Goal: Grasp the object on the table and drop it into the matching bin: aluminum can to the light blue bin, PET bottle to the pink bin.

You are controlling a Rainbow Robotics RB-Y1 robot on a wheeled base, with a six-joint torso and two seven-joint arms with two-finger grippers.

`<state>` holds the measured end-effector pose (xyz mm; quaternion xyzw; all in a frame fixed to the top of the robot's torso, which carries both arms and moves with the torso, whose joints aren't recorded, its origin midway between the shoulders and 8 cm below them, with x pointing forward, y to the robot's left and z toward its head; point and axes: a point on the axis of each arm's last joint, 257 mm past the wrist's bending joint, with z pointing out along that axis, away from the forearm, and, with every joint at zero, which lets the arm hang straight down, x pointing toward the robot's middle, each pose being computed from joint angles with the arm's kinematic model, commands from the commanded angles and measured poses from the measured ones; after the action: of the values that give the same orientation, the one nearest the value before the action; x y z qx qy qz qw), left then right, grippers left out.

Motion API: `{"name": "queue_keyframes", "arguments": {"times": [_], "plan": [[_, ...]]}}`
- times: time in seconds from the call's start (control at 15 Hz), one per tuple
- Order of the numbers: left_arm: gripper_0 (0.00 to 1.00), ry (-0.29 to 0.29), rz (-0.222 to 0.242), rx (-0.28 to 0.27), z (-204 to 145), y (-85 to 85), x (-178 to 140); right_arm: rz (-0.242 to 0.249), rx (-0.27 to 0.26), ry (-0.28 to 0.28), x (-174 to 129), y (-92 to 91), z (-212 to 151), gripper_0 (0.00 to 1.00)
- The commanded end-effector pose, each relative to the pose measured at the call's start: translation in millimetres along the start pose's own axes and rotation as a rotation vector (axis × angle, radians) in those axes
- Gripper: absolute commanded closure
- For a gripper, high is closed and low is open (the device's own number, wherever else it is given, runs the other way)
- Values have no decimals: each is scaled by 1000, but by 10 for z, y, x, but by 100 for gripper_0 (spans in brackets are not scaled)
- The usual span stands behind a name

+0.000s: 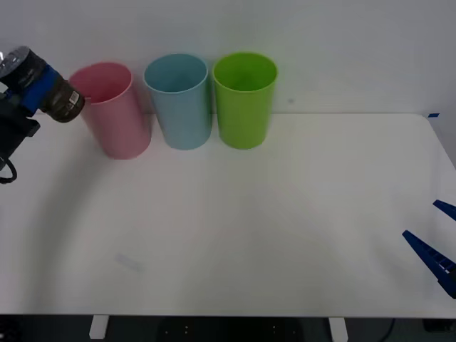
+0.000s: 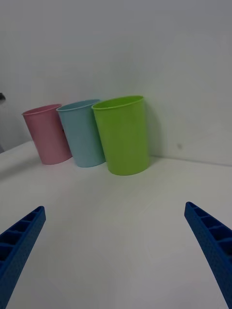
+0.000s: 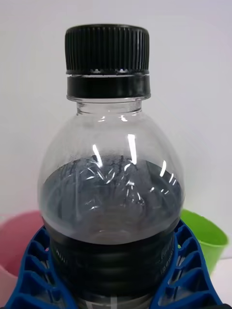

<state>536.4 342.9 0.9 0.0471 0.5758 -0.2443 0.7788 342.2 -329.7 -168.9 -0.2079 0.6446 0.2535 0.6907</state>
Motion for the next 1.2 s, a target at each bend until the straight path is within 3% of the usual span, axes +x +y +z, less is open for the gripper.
{"name": "queue_keyframes", "arguments": {"times": [0.07,0.6,0.87,1.2], "plan": [[100,-6,54,-35,261,189,-113,0,0,0,0,0,0,0],[100,95,235,-113,1105,570,61,0,0,0,0,0,0,0],[100,122,271,-144,1364,633,79,0,0,0,0,0,0,0],[99,128,270,-135,1471,546,118,0,0,0,0,0,0,0]]}}
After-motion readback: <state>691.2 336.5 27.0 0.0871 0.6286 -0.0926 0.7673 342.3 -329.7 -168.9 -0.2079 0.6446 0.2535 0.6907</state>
